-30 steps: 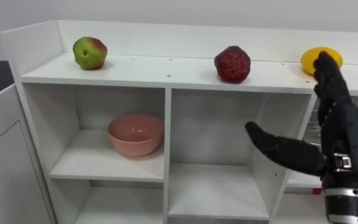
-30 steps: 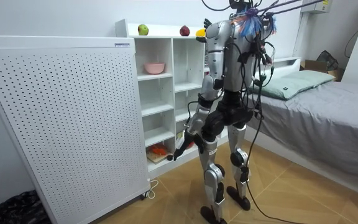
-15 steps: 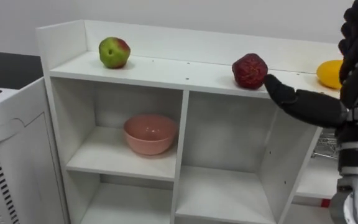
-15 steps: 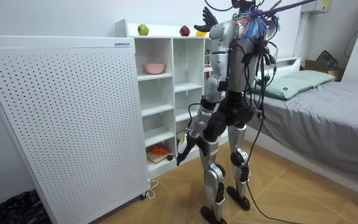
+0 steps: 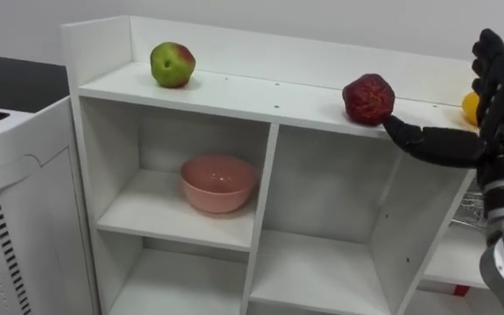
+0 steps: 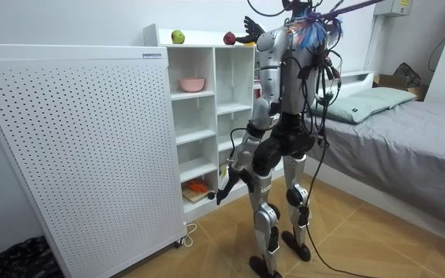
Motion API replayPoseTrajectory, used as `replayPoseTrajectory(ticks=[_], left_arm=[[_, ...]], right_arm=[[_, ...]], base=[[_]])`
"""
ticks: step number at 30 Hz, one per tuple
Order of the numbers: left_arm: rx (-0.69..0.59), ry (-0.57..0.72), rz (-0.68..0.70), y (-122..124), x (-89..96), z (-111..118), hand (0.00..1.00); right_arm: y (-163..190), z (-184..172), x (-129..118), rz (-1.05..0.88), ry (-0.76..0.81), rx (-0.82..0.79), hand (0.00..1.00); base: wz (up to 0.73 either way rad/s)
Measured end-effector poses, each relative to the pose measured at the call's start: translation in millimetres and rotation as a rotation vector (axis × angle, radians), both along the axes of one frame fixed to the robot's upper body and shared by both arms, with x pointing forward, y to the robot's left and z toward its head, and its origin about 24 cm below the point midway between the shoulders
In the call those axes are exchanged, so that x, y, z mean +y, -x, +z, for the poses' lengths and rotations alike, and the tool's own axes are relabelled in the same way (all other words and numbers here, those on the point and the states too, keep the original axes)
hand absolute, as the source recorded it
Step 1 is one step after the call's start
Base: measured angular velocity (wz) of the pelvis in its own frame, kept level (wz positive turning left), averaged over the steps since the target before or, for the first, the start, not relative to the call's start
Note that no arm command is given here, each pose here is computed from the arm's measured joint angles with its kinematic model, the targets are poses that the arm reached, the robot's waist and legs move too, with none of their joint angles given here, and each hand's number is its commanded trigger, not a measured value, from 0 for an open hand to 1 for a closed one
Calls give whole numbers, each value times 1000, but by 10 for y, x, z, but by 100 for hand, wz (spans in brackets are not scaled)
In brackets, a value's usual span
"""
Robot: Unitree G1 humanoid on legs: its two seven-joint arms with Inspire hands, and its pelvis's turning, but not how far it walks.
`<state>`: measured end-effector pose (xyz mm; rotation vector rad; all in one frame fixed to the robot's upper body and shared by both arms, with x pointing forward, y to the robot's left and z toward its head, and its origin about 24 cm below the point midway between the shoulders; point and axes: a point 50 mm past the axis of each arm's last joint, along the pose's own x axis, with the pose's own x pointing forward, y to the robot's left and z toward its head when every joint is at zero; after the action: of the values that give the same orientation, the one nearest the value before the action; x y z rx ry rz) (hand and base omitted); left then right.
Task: Arrange fruit in the closet
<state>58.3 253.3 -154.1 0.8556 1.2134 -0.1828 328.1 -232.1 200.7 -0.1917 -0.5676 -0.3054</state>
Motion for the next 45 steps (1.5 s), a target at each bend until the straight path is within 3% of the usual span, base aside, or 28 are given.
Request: replayPoseTrajectory(ticks=[37, 45], left_arm=[[-19, -21, -5, -44, 58, 35, 0], [-1, -23, 0, -37, 67, 33, 0]], right_arm=[[-34, -13, 80, 96, 60, 40, 0], [-109, -148, 82, 152, 118, 158, 0]], base=[[0], [0]])
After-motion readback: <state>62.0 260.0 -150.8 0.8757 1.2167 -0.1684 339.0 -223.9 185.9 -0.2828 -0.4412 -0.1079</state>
